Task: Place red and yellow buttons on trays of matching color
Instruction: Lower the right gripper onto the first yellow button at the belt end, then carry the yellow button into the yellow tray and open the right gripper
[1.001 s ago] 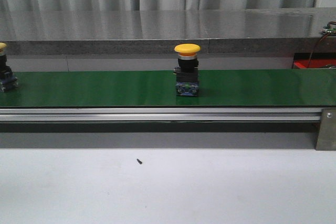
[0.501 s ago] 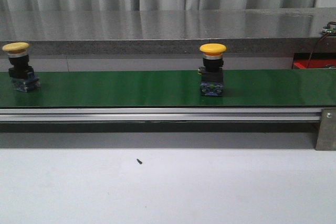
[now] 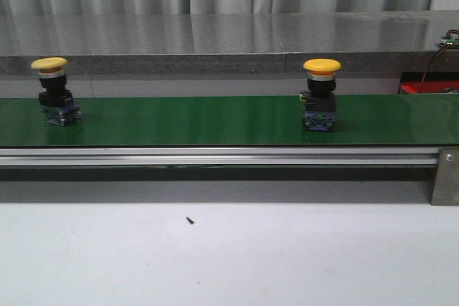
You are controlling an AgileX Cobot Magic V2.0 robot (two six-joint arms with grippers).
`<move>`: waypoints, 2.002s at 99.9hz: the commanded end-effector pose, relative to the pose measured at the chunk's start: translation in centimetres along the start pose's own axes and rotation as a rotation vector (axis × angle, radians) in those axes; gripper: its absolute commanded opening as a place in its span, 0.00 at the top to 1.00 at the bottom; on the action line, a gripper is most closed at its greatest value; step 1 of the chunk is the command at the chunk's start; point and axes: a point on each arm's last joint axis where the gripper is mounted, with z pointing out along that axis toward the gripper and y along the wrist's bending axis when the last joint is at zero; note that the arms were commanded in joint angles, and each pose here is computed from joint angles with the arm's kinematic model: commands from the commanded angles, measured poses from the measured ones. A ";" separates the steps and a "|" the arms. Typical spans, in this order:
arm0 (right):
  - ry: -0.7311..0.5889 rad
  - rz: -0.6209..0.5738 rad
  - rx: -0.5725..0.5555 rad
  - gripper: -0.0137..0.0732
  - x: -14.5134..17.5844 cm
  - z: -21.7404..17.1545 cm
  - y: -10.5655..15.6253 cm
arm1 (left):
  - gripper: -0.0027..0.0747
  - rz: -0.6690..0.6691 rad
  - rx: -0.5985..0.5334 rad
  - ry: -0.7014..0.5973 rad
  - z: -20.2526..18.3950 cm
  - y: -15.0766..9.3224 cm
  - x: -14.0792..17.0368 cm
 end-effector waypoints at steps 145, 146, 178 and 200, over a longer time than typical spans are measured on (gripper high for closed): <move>0.362 -0.138 -0.138 0.54 -8.9 21.4 -3.4 | 0.99 -0.012 -0.001 -0.103 -0.4 -0.1 -1.5; 0.363 -0.140 -0.139 0.55 -9.0 21.4 -3.4 | 0.99 -0.012 -0.001 -0.103 -0.4 -0.1 -1.5; 0.413 -0.139 -0.068 0.59 -10.7 16.5 -3.1 | 0.99 -0.012 -0.001 -0.103 -0.4 -0.1 -1.5; 0.392 -0.121 0.025 0.59 -10.0 12.5 -3.5 | 0.99 -0.012 -0.001 -0.103 -0.4 -0.1 -1.5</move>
